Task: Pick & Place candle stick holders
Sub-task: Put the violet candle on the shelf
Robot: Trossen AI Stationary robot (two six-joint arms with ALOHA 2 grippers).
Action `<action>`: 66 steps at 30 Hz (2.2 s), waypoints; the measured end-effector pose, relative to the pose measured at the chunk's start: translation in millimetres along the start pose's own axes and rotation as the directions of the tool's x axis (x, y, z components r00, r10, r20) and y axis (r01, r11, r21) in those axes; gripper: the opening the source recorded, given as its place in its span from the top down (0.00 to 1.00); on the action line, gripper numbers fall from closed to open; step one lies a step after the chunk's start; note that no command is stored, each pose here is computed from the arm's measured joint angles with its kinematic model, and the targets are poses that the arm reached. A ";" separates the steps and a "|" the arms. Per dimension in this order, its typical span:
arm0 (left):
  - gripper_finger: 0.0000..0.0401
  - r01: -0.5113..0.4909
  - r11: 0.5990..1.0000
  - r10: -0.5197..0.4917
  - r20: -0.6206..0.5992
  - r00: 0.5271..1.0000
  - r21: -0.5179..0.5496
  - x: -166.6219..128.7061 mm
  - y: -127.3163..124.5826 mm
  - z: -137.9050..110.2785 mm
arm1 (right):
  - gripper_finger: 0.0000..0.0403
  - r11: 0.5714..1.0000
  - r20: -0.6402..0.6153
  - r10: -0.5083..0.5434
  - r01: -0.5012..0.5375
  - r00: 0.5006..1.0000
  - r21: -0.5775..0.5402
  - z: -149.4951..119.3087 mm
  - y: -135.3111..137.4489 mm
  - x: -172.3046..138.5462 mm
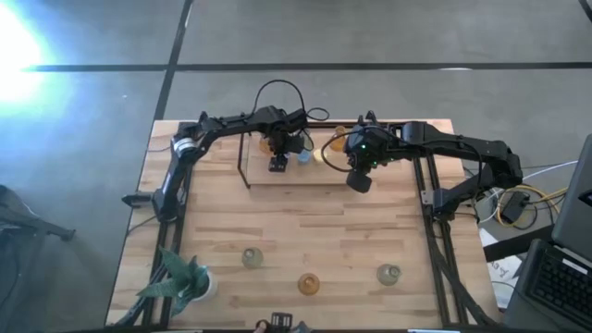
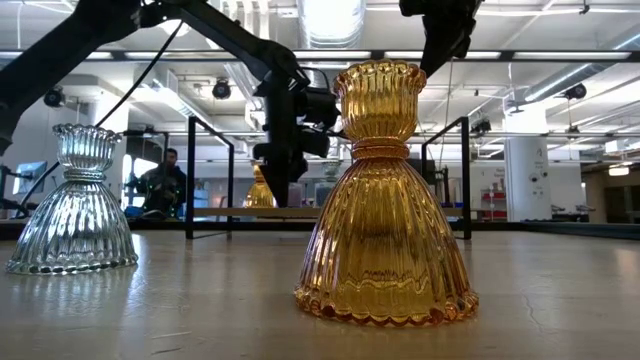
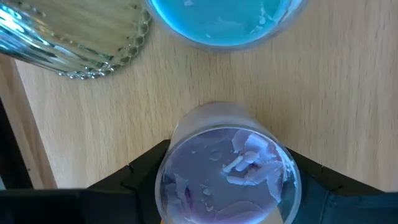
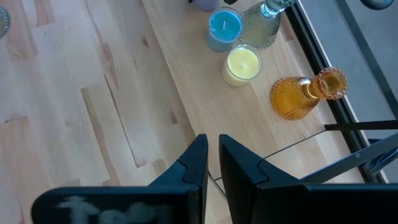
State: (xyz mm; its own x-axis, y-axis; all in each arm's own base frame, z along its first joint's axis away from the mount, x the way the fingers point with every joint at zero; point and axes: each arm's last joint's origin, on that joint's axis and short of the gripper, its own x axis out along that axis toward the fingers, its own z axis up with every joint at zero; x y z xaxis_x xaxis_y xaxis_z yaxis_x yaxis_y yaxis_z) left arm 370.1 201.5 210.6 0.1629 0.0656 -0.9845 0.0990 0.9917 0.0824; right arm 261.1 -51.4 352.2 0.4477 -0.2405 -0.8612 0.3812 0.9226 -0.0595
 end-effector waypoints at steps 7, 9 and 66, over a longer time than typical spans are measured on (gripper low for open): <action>0.41 -0.011 1.000 0.011 0.015 1.000 0.006 0.1 1.0 1.5 | 0.92 1.000 0.000 0.000 0.000 1.000 0.000 0.1 0.0 0.0; 0.41 -0.014 1.000 0.014 0.019 1.000 0.009 0.1 1.3 1.9 | 0.92 1.000 0.000 0.000 0.000 1.000 0.000 0.0 0.0 0.0; 0.21 0.006 1.000 -0.006 0.009 1.000 -0.027 -4.7 -2.6 1.4 | 0.92 1.000 0.000 0.002 -0.002 1.000 0.026 0.0 0.2 0.0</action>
State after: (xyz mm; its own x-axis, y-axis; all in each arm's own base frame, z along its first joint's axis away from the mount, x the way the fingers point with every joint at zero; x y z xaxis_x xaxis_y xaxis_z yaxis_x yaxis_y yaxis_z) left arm 370.5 198.5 215.2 0.1716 0.0590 -0.9834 0.0730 0.9947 0.0724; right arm 261.2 -51.3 352.2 0.4483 -0.2385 -0.8615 0.4015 0.9148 -0.0444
